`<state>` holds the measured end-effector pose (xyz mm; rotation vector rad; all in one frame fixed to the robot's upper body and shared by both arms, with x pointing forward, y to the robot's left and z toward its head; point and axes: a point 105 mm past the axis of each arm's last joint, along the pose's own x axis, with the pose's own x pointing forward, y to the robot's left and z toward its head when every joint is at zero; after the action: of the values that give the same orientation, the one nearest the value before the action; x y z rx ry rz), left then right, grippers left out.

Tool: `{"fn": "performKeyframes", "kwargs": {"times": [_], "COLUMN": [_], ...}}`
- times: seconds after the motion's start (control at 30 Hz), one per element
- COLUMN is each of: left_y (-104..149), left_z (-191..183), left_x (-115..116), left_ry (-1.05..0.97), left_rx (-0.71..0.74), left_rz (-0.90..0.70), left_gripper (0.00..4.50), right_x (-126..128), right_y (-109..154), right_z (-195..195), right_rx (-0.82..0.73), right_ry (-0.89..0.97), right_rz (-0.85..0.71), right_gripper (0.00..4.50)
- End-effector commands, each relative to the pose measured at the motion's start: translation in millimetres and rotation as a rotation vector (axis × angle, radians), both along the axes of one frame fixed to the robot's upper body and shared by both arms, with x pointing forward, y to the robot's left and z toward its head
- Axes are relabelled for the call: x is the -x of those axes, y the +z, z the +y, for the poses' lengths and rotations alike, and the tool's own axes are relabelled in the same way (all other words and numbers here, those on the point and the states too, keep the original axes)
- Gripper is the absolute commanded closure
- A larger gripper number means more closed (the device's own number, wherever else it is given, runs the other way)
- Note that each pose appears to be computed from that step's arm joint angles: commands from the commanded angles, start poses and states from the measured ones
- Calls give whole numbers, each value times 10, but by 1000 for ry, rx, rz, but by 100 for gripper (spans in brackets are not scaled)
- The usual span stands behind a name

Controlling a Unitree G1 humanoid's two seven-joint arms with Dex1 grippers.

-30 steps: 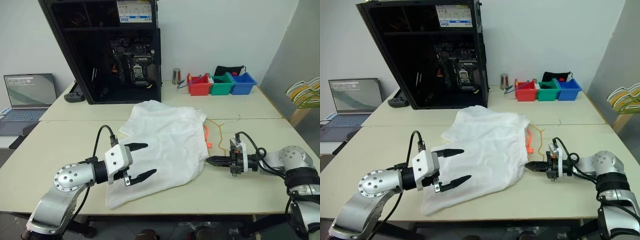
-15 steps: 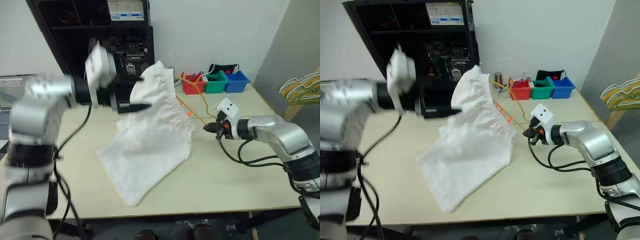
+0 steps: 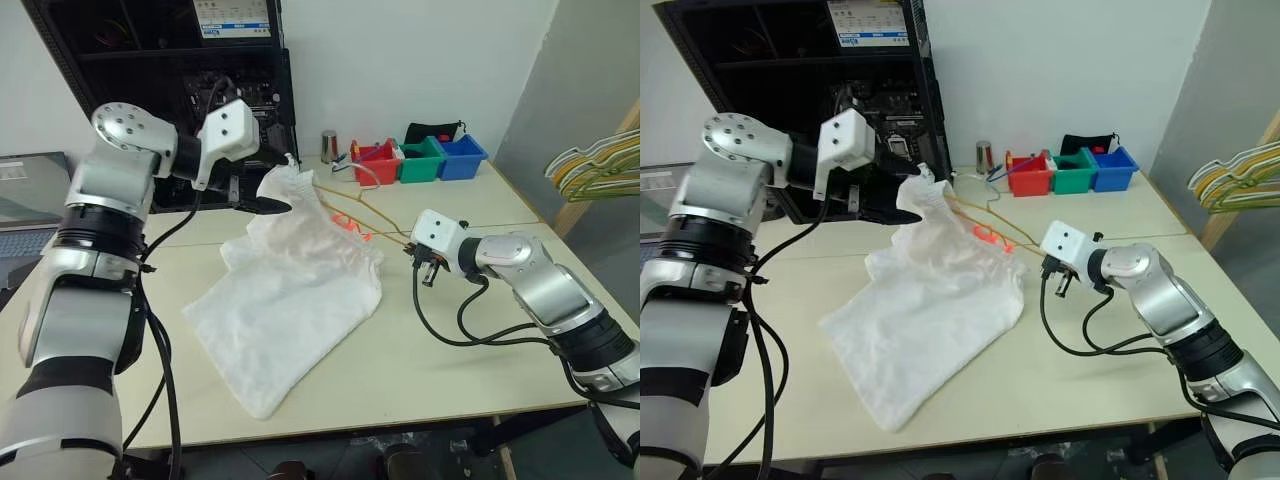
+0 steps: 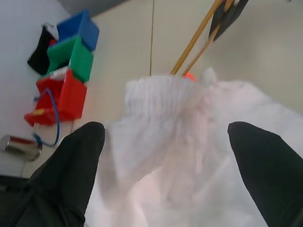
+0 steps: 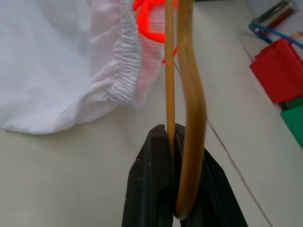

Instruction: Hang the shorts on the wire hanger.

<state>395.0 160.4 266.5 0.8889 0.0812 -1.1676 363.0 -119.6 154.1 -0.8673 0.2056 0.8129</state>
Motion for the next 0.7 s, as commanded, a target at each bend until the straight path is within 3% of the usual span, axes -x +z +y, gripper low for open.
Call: {"fn": "performKeyframes", "kwargs": {"times": [0.03,0.23,0.47,0.7], "left_y": [180,-108,-279,-378], "left_z": [-59,-197,-136,-178], "left_x": [-62,-41,-70,-160], "left_ry": [-22,-131,-136,-105], "left_rx": [-19,-150,-279,-301], "left_rz": [-111,-127,-157,-214], "left_gripper": [4,4,138,291], "right_x": [17,26,9,42], "right_y": [158,241,281,296], "right_z": [49,73,48,117], "right_rx": [24,64,109,154], "right_ry": [35,34,21,62], "right_rz": [-94,-157,-199,-239], "right_gripper": [450,450,450,450]}}
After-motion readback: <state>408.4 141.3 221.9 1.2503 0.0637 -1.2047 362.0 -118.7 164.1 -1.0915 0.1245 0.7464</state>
